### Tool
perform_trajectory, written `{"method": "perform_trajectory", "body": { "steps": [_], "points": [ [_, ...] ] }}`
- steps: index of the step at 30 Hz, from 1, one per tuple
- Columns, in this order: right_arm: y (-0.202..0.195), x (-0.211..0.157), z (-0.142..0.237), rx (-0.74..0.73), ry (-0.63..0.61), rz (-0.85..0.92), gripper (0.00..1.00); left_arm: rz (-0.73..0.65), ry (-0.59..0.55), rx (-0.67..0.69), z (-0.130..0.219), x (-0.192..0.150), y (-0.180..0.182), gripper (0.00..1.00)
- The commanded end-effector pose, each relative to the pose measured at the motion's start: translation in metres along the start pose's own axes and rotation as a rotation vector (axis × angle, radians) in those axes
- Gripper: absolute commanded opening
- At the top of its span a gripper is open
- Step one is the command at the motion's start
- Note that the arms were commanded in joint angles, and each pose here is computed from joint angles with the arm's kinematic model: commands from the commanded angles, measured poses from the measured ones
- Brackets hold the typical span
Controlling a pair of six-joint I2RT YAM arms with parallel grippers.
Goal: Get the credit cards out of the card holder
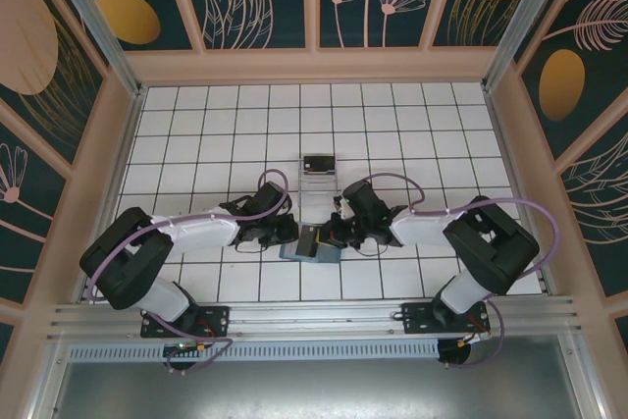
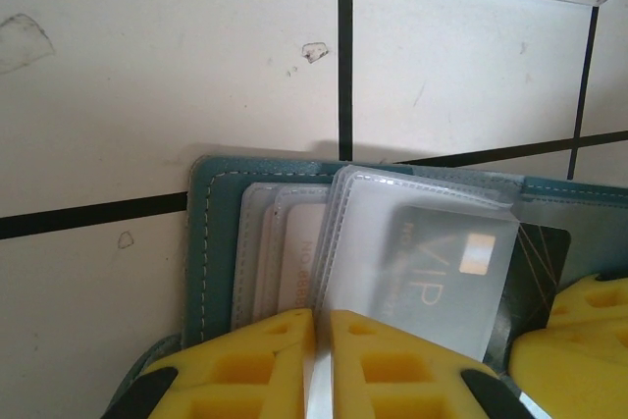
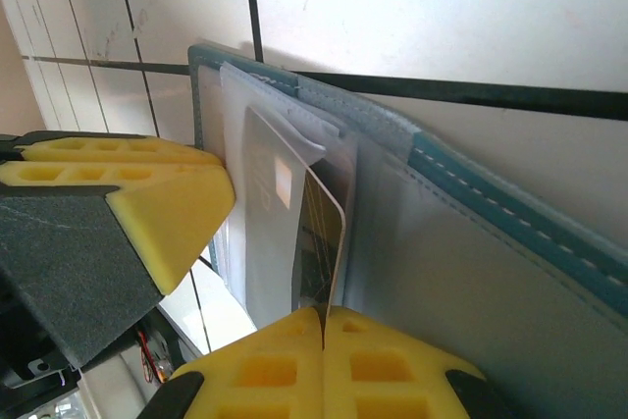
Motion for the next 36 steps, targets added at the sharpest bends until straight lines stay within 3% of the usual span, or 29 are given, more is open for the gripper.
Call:
{"method": "perform_trajectory", "body": {
  "steps": [1, 12, 19, 28, 36],
  "points": [
    [-0.001, -0.002, 0.008, -0.042, 0.006, 0.023, 0.05, 0.02, 0.085, 0.217, -0.01, -0.02, 0.042, 0.13],
    [0.005, -0.003, 0.039, -0.125, -0.03, 0.061, 0.02, 0.012, 0.085, 0.202, -0.007, -0.019, 0.038, 0.13],
    [0.025, 0.02, 0.069, -0.222, -0.122, 0.215, 0.0, -0.002, -0.002, 0.173, 0.011, -0.01, 0.026, 0.12],
    [0.061, 0.063, 0.09, -0.449, -0.107, 0.719, 0.0, 0.003, -0.026, 0.137, 0.016, -0.008, 0.022, 0.12],
    [0.084, 0.076, 0.076, -0.586, 0.124, 1.325, 0.0, -0.015, -0.019, 0.13, 0.016, -0.008, 0.02, 0.13]
  ]
}}
Point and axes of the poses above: each hand's point on the last joint's axis, 136 mm out from that joint toward the fingers, its own z axis back along the fingers, its own y axis along the line the jaws close on, x = y × z, the point moved 8 cm from there along z, back along the fingers, and after that the axes turned 9 degrees about z, right-handed, at the moved point
